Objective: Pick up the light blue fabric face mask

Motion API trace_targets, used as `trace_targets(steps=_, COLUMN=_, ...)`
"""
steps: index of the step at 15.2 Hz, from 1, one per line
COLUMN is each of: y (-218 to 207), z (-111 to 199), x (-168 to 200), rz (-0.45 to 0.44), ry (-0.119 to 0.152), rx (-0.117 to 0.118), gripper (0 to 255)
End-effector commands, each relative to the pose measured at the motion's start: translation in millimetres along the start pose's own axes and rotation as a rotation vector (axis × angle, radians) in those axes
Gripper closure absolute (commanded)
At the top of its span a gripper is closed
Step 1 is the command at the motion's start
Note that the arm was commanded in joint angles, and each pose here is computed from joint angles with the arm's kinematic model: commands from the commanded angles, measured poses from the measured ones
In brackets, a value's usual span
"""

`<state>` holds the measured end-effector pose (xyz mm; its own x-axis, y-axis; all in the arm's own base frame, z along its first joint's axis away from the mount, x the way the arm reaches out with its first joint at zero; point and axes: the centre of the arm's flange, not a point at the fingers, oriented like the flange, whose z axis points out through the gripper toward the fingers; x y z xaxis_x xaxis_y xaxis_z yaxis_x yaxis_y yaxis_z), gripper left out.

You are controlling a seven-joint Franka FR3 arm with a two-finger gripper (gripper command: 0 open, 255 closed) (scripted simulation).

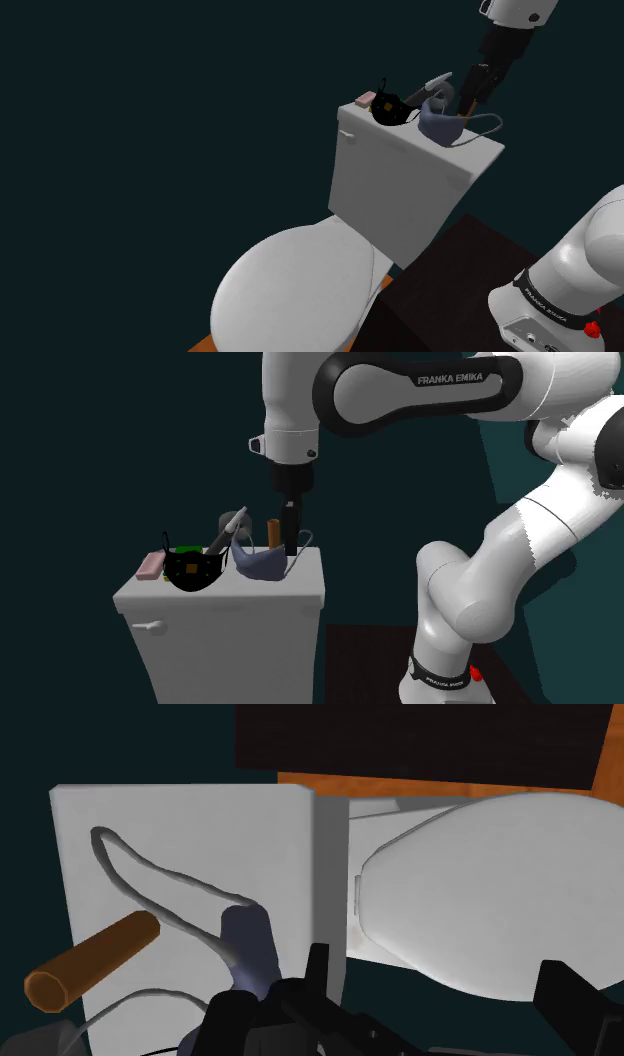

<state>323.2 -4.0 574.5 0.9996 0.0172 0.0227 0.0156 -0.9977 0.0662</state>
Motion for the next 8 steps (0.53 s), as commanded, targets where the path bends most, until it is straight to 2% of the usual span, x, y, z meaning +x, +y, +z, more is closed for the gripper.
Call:
trace_targets(steps=1, y=0, z=0, x=0, rz=0.000, ry=0.000, rx=0.000, gripper=0)
trace_targets(steps=8, y=53, z=48, x=68, rz=0.015, ry=-0.051, rx=0.009, gripper=0)
